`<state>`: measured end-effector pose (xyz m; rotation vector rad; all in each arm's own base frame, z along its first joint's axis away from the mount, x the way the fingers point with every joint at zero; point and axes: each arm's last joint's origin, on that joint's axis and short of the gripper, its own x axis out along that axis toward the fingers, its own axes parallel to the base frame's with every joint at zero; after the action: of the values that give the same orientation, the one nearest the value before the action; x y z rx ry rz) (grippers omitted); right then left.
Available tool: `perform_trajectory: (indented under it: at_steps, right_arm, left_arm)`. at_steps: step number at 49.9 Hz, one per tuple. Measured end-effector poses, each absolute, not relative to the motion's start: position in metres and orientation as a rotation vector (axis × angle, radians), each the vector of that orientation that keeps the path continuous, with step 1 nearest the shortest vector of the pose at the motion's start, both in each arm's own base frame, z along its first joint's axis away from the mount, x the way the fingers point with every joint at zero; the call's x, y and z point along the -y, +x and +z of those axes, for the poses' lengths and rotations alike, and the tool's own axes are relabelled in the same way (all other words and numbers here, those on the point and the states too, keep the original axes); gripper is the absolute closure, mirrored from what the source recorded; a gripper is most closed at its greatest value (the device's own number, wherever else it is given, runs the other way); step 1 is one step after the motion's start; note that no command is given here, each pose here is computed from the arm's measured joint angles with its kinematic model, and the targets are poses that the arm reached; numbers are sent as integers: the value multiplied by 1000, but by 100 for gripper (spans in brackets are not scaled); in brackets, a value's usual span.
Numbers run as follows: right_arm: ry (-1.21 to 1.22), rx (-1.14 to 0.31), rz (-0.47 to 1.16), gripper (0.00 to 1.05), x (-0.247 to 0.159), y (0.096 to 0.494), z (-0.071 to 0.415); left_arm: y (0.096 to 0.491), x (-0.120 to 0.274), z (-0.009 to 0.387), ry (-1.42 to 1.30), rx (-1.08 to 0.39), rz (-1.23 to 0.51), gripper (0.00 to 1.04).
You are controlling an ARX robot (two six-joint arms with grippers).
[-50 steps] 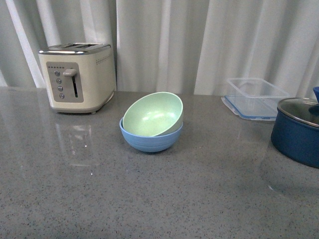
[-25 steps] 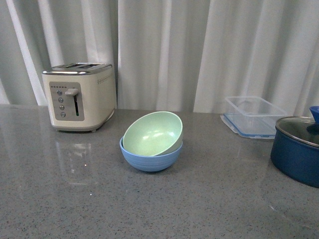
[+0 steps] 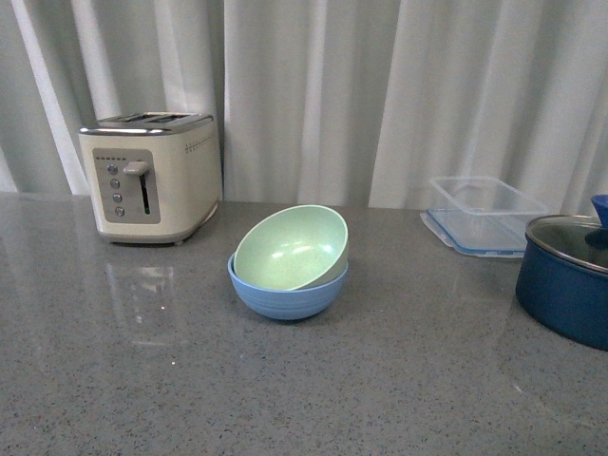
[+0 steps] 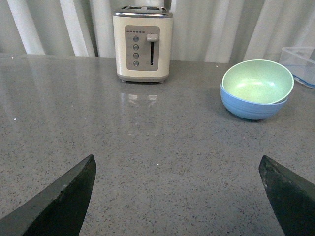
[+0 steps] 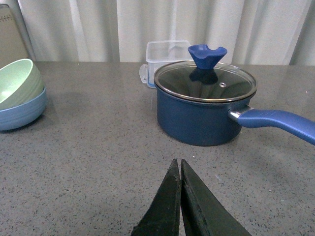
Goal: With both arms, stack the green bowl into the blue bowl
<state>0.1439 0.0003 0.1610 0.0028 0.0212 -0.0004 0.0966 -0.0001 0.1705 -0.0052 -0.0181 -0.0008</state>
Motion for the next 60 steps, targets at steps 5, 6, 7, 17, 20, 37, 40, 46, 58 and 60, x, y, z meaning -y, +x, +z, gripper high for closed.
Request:
perform_trajectory:
  at_steps: [5, 6, 7, 17, 20, 37, 40, 46, 58, 60]
  right_arm:
    - [3, -7, 0, 104, 0, 139, 164]
    - [3, -6, 0, 104, 0, 138, 165]
    - [3, -4, 1, 104, 0, 137, 165]
    - [3, 2, 1, 104, 0, 127, 167]
    - [3, 5, 1, 104, 0, 125, 168]
    - [3, 8, 1, 104, 0, 115, 168]
    - [3, 8, 1, 104, 0, 114, 168]
    - [3, 8, 1, 104, 0, 112, 168]
    - [3, 7, 1, 104, 0, 107, 168]
    - [3, -20, 1, 104, 0, 103, 164]
  left_arm:
    - [97, 0, 171, -5, 18, -1, 7]
    - [97, 0, 171, -5, 18, -1, 7]
    - [97, 0, 171, -5, 18, -1, 7]
    - [97, 0, 171, -5, 18, -1, 7]
    - [97, 0, 171, -5, 18, -1, 7]
    - [97, 0, 171, -5, 18, -1, 7]
    - [97, 0, 171, -5, 18, -1, 7]
    - [97, 0, 171, -5, 18, -1, 7]
    - [97, 0, 171, -5, 18, -1, 7]
    - [97, 0, 171, -5, 18, -1, 7]
